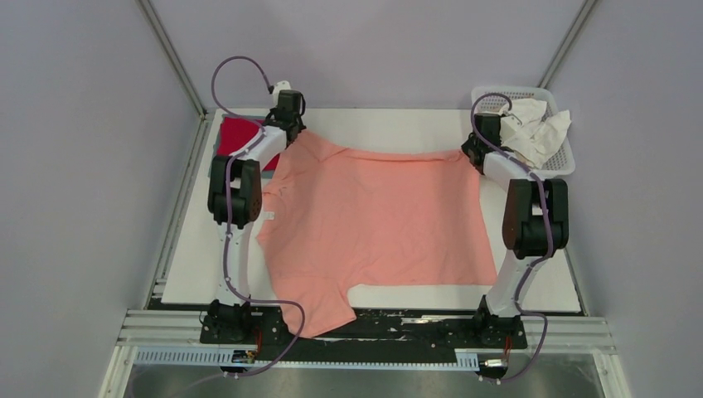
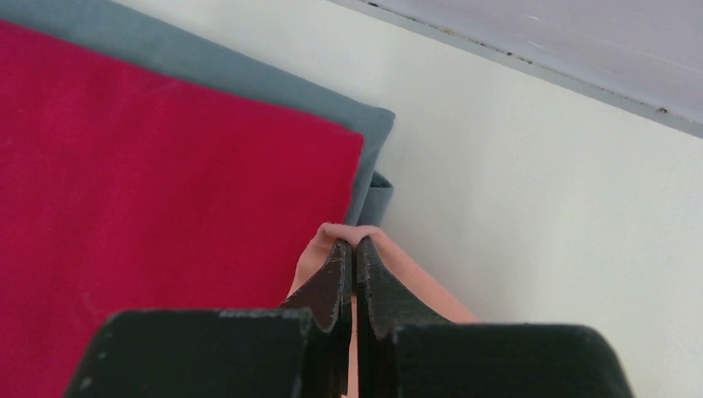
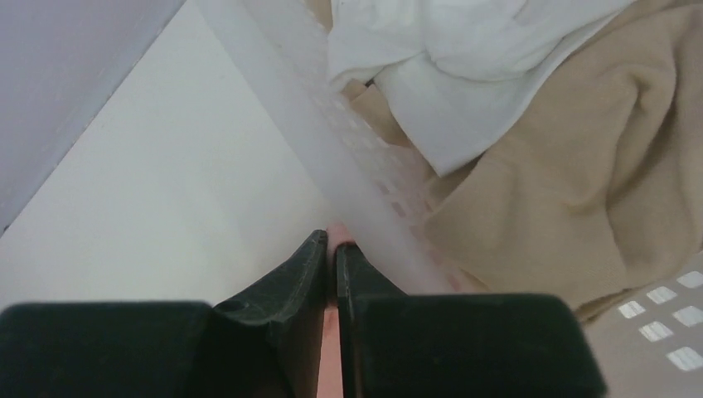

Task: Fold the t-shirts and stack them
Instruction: Flatten out the tshirt

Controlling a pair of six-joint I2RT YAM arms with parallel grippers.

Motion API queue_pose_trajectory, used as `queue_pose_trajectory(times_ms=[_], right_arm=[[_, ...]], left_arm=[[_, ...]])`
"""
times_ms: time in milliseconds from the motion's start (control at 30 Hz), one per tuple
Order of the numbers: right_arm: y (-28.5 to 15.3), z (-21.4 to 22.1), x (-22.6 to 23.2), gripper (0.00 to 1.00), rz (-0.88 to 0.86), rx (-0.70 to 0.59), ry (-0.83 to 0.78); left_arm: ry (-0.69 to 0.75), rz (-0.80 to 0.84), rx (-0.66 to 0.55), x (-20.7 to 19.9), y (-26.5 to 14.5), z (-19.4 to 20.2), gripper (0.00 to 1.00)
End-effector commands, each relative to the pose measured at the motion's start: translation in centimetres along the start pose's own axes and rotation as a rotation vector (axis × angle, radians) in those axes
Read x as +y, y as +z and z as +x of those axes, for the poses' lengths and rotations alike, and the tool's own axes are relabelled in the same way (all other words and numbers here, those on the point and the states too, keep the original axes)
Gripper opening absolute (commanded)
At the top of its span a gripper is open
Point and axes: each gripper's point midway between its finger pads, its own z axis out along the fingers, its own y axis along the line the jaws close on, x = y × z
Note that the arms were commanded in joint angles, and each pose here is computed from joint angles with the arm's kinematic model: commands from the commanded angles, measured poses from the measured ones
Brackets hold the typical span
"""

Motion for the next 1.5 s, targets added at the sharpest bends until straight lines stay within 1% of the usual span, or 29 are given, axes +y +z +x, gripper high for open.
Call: queue_pose_trajectory(times_ms=[0,100,300,333,367,400,433,467,500,533,567,600,633,667,733,767,800,867,1000,1067,1167,1300,1467], right_arm=[[1.9,-3.0,-2.4,0.13,0.176,-0.131,0.095],[3.2,-2.4,-1.9,0.17,0.172,-0.101,0.086],[5.1,-2.1,-1.2,0.21,0.168,-0.090,0.092],[5.4,-2.2,-1.1,0.21,0.166,-0.092,0.092],[5.6,-2.4,-0.8,0.22,0.164,-0.097,0.089],[5.9,-2.7,-0.6,0.23,0.161,-0.103,0.087],[6.0,-3.1,-0.2,0.24,0.150,-0.107,0.084],[6.1,-3.5,0.4,0.27,0.133,-0.107,0.084],[6.1,-3.8,1.1,0.36,0.107,-0.101,0.081],[5.8,-4.3,2.1,0.47,0.070,-0.095,0.066],[5.5,-4.6,3.1,0.58,0.027,-0.084,0.038],[5.0,-4.9,4.2,0.66,-0.016,-0.075,0.018],[4.4,-5.0,5.3,0.70,-0.064,-0.062,-0.010],[3.7,-5.0,6.3,0.80,-0.110,-0.051,-0.038],[2.2,-4.4,8.2,0.86,-0.199,-0.019,-0.102],[1.3,-3.2,9.2,0.98,-0.236,0.008,-0.132],[0.2,-2.7,10.0,1.00,-0.275,0.023,-0.148],[-1.4,-1.1,10.5,1.00,-0.313,0.058,-0.172],[-4.0,3.2,10.3,1.00,-0.363,0.154,-0.204],[-4.7,5.4,9.8,1.00,-0.371,0.201,-0.215],[-5.3,8.0,9.2,1.00,-0.370,0.250,-0.232],[-5.0,11.1,8.3,1.00,-0.370,0.328,-0.246],[-4.3,12.3,7.5,1.00,-0.348,0.355,-0.244]], left_arm=[[-0.109,-0.027,-0.045,1.2,0.6,-2.3,0.00],[-0.127,-0.012,-0.030,1.4,1.0,-2.1,0.00],[-0.127,0.031,-0.018,0.9,1.3,-2.1,0.00],[-0.129,0.041,-0.016,0.6,1.5,-2.1,0.01],[-0.129,0.042,-0.013,0.6,1.5,-2.1,0.10],[-0.130,0.051,-0.012,0.3,1.6,-2.2,0.15],[-0.135,0.057,-0.016,0.1,1.6,-2.6,0.27],[-0.137,0.065,-0.009,-0.1,1.7,-2.5,0.35],[-0.145,0.076,-0.012,-0.5,1.5,-3.2,0.52],[-0.148,0.102,-0.007,-1.0,1.3,-3.5,0.74],[-0.155,0.126,-0.018,-1.6,0.7,-4.7,0.87],[-0.156,0.164,-0.012,-2.3,0.2,-5.1,0.97],[-0.170,0.188,-0.022,-2.8,-0.6,-6.2,0.98],[-0.183,0.224,-0.017,-3.4,-1.2,-6.5,1.00],[-0.208,0.274,-0.021,-4.1,-2.8,-7.4,1.00],[-0.213,0.291,-0.015,-4.2,-3.6,-7.4,1.00],[-0.225,0.318,0.002,-4.7,-4.2,-7.2,1.00],[-0.238,0.346,0.047,-5.1,-5.6,-6.0,1.00],[-0.233,0.381,0.178,-6.1,-8.2,-1.4,1.00],[-0.229,0.390,0.245,-6.5,-9.2,1.4,1.00],[-0.246,0.428,0.314,-7.5,-10.2,3.4,1.00],[-0.261,0.439,0.378,-8.3,-10.3,5.9,1.00],[-0.264,0.386,0.425,-8.1,-8.9,8.1,1.00]])
